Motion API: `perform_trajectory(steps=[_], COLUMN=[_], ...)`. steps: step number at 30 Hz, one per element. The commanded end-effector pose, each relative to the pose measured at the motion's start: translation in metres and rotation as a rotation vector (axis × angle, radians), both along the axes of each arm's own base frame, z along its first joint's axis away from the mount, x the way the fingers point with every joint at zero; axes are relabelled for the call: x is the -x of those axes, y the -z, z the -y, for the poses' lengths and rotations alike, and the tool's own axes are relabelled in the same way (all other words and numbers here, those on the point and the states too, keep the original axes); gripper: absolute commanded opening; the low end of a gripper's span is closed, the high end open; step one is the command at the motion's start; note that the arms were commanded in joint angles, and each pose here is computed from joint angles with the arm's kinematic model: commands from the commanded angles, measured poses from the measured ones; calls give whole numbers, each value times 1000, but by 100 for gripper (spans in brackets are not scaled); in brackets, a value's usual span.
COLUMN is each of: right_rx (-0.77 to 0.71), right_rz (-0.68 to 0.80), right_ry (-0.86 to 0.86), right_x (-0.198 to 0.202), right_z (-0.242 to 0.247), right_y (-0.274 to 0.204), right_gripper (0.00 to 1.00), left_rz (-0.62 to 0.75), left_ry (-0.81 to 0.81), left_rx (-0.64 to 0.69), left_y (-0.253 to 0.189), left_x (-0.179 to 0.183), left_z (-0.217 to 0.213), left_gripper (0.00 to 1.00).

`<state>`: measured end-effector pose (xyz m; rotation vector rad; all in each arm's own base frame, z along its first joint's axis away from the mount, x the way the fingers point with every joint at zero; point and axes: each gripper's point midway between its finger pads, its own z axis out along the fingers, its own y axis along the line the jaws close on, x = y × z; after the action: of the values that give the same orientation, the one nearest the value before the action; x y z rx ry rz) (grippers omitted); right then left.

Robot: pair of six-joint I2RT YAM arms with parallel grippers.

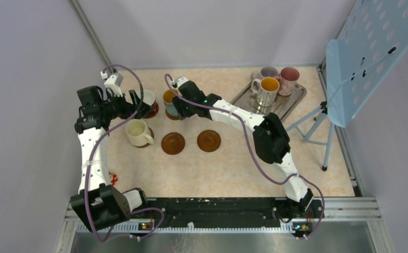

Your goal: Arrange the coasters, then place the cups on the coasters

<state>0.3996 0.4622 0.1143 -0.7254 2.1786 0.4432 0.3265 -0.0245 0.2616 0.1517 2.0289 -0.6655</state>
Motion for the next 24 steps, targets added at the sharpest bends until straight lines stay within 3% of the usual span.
perform_trajectory(steps=[1,9,13,18,24], right_rx=[-90,-94,-61,-31,-47], right_rz=[79,140,125,138,221], right_ry=[3,91,133,408,620], right_x=[-1,-3,2,-18,-44], right_z=[25,118,167,237,261], right_y=[-75,-107,-98,-91,-88], right_gripper=[56,69,70,65,65], left_rz=[62,60,64,58,58], left_ry=[5,9,12,14,13], left_rx=[-20,-25,-22,-9,0], left_y=[-12,-10,-10,-10,-11], left_x=[2,3,3,3,2], left_z=[-1,0,0,2,2], left_gripper=[99,99,99,99,99])
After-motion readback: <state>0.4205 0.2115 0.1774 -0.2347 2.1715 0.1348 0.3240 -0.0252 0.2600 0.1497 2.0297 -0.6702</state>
